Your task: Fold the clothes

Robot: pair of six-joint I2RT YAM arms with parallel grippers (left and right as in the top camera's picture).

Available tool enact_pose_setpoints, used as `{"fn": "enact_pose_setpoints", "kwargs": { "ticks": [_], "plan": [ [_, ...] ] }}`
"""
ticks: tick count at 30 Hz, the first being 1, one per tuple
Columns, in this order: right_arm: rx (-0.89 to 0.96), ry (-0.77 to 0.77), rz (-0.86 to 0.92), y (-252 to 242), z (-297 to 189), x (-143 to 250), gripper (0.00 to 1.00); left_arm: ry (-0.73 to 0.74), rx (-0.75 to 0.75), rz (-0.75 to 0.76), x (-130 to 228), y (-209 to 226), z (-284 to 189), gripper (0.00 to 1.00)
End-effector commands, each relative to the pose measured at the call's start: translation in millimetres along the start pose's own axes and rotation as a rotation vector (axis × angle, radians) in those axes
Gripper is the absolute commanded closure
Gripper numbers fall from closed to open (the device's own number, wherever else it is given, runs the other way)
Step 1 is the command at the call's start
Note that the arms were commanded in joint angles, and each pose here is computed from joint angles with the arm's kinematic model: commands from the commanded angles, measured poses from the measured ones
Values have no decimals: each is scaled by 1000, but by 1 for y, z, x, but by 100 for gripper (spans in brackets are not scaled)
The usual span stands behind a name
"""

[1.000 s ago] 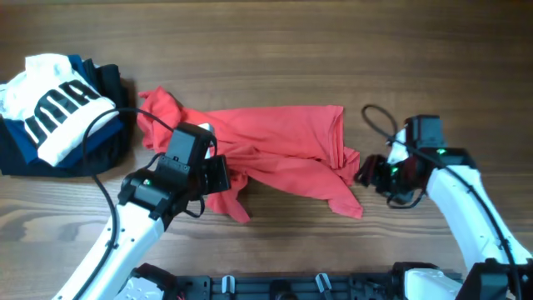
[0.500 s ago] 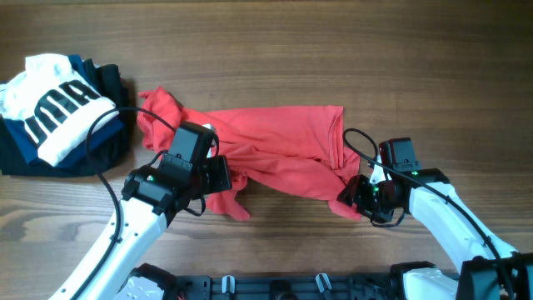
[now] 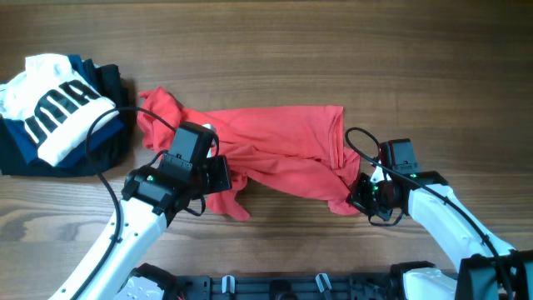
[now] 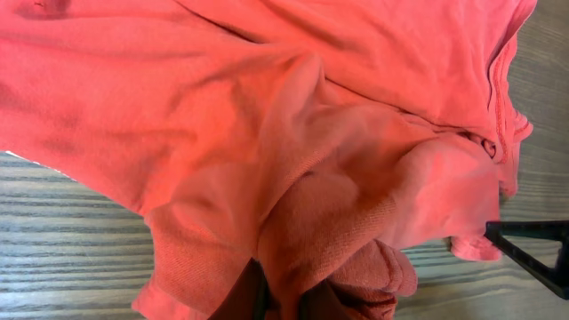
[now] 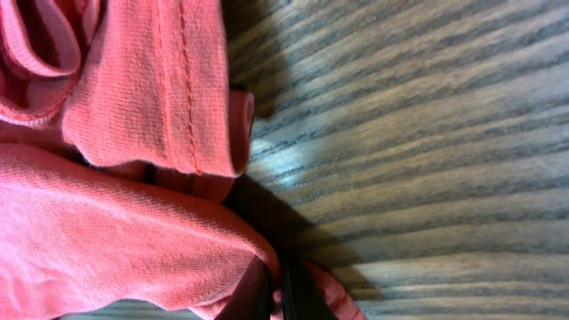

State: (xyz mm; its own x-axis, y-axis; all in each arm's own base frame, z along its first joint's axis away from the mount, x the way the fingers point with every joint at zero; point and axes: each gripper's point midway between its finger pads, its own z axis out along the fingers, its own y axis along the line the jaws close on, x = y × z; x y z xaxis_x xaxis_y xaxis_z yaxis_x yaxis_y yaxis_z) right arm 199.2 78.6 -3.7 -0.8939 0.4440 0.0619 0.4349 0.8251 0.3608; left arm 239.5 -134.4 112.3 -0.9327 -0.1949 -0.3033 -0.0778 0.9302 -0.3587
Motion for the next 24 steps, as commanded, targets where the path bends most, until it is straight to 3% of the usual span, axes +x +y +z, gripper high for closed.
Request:
{"fn": "enact_pose_setpoints", "kwargs": {
  "ticks": [1,4,8,12,16,24],
  "plan": [
    [2,-6,-16,-1,3,-1,96,-9,-10,10,-4,2,0,92],
    [-20,-55,-50,12,-7,-17,96,-9,-10,10,-4,2,0,93],
    [18,-208,-55,27,-58,-63,96,-17,-4,12,-6,0,0,92],
    [169,-441,-17,23,-148,-114,96,-26,4,14,-8,-2,0,95],
    [253,-576,17,18,-212,-135,96,-13,8,12,-5,-2,0,96],
    [384,-532,43,-11,-206,-128,96,7,-6,9,0,2,0,82]
  ]
}}
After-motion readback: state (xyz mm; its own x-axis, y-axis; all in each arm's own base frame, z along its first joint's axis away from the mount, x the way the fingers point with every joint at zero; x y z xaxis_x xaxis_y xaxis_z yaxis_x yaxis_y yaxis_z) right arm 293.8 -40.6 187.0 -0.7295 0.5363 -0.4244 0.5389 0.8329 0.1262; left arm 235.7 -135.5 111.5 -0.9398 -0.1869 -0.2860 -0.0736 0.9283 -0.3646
